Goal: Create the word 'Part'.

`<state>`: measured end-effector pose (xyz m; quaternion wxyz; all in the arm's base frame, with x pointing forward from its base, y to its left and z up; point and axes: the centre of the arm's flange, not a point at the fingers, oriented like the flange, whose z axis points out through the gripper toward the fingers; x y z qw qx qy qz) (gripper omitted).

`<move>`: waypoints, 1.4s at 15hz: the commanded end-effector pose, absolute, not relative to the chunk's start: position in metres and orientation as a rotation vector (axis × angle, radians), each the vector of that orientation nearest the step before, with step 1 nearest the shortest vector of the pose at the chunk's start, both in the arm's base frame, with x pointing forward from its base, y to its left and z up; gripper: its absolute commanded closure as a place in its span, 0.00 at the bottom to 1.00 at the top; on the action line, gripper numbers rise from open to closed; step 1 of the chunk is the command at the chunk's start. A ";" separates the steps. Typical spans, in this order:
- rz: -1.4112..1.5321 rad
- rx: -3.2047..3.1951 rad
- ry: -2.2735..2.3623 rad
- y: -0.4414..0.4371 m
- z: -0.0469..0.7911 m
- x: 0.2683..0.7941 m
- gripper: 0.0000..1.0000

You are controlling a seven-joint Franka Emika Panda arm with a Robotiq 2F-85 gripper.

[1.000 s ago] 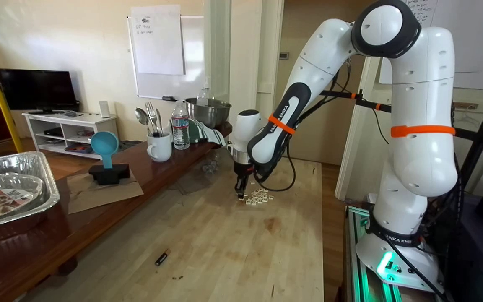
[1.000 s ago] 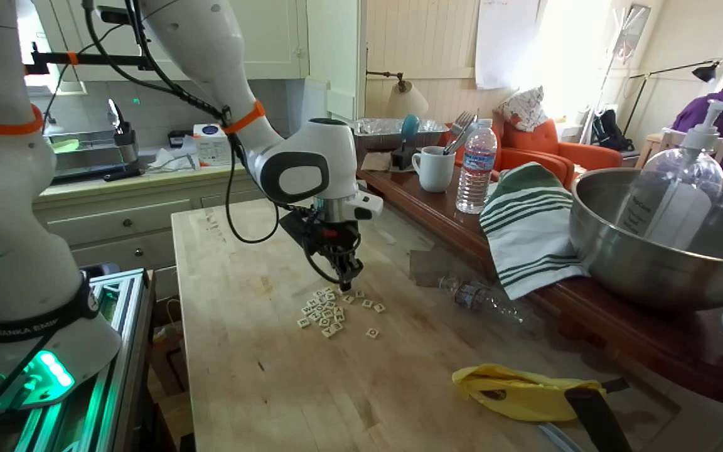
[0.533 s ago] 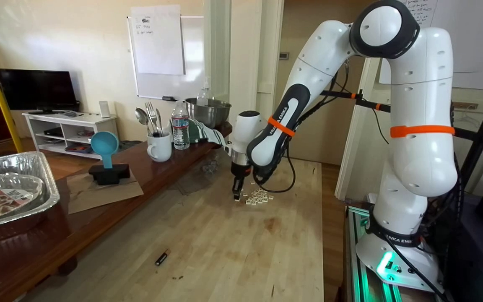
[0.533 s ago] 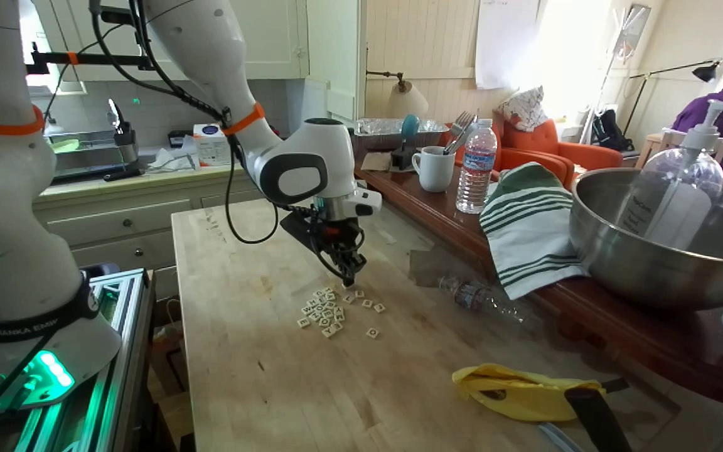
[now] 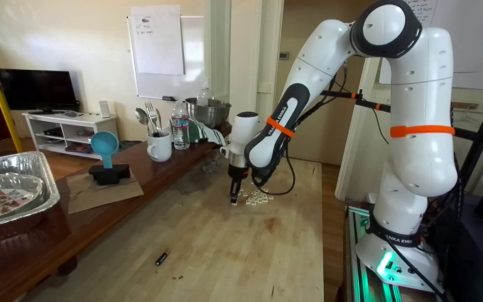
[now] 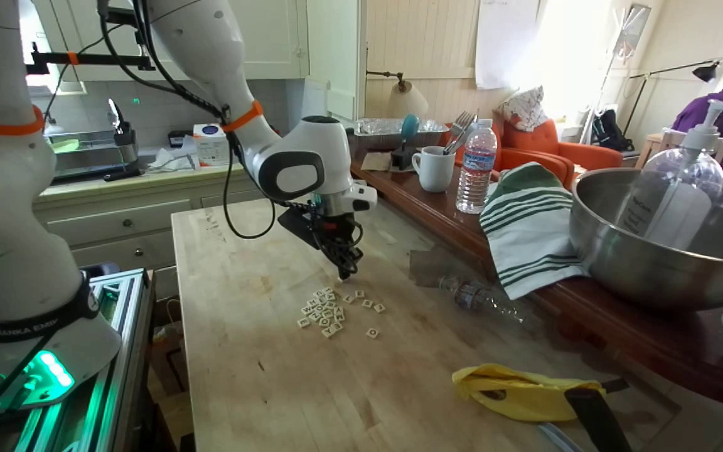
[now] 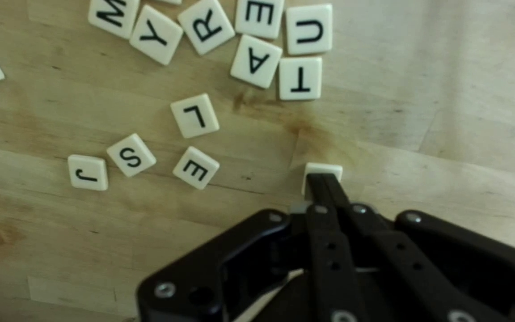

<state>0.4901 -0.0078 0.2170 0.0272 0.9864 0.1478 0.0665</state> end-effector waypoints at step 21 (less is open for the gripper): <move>0.198 3.028 0.351 -0.053 0.217 0.440 1.00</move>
